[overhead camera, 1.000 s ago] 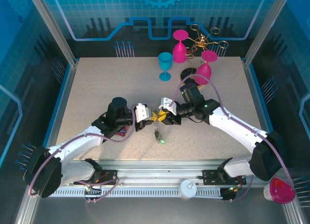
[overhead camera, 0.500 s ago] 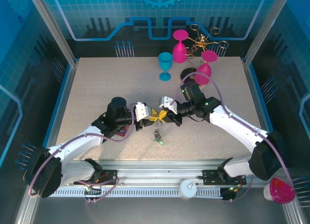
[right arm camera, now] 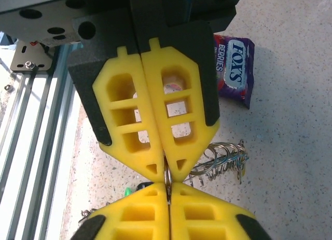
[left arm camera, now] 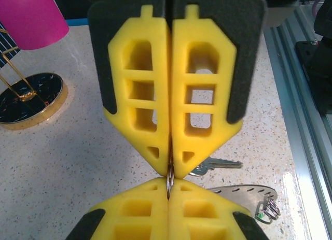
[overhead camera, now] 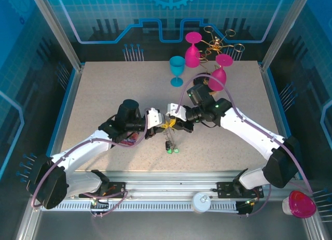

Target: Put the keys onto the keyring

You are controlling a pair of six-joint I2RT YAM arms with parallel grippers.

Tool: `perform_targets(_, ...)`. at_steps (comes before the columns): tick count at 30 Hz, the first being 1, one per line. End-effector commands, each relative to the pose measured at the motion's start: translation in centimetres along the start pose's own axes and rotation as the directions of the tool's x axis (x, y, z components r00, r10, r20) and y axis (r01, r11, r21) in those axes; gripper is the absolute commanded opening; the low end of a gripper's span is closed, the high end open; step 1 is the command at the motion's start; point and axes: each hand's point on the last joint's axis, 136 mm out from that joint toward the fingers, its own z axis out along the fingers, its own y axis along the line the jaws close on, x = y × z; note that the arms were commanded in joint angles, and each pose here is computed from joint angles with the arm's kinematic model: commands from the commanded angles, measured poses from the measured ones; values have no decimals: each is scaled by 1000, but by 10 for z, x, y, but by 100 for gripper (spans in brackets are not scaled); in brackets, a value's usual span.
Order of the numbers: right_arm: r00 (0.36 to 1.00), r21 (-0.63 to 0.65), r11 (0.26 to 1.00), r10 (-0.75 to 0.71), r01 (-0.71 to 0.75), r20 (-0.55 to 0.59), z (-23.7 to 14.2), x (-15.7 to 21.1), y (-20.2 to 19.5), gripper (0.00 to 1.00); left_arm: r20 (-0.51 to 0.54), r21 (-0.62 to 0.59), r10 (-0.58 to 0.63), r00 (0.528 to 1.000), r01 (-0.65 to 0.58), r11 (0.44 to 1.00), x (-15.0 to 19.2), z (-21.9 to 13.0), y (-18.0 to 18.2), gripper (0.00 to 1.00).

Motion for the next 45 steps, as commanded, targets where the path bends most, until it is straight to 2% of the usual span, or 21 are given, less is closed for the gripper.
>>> perform_targets(1,991,24,997,67,-70,116,-9,-11,-6,30,87,-2,65,994,-65,998,-18,-3,-4,0)
perform_targets(4,983,2,991,133,-135,130,-9,1,-3,36,123,-16,81,989,-79,997,-21,-4,-4,0)
perform_targets(11,975,-17,989,150,-149,165,-9,4,1,35,150,-11,91,984,-90,996,-24,-5,-7,0)
perform_targets(14,974,-22,990,144,-142,175,-9,1,0,26,150,-10,92,984,-92,996,-24,-6,-7,0)
perform_targets(19,976,-9,988,153,-153,155,-11,8,-2,0,152,-18,95,984,-94,995,-24,-7,-8,0)
perform_targets(26,975,-11,976,219,-219,28,0,48,-3,0,246,-15,122,962,-122,992,-43,-12,-11,0)
perform_targets(29,976,-75,976,208,-203,68,5,34,4,0,290,-4,120,950,-124,992,-50,-12,-12,0)
perform_targets(33,967,-68,987,155,-144,202,-5,5,3,26,310,5,93,946,-99,995,-49,-7,-10,0)
perform_targets(35,956,-37,994,113,-107,269,-14,-7,1,31,310,7,85,947,-92,996,-47,-6,-9,0)
perform_targets(39,944,6,997,76,-82,322,-21,-15,-4,32,311,19,75,947,-85,996,-45,-4,-10,0)
perform_targets(45,949,16,995,87,-96,303,-19,-7,-6,29,317,29,68,946,-81,996,-45,-4,-11,0)
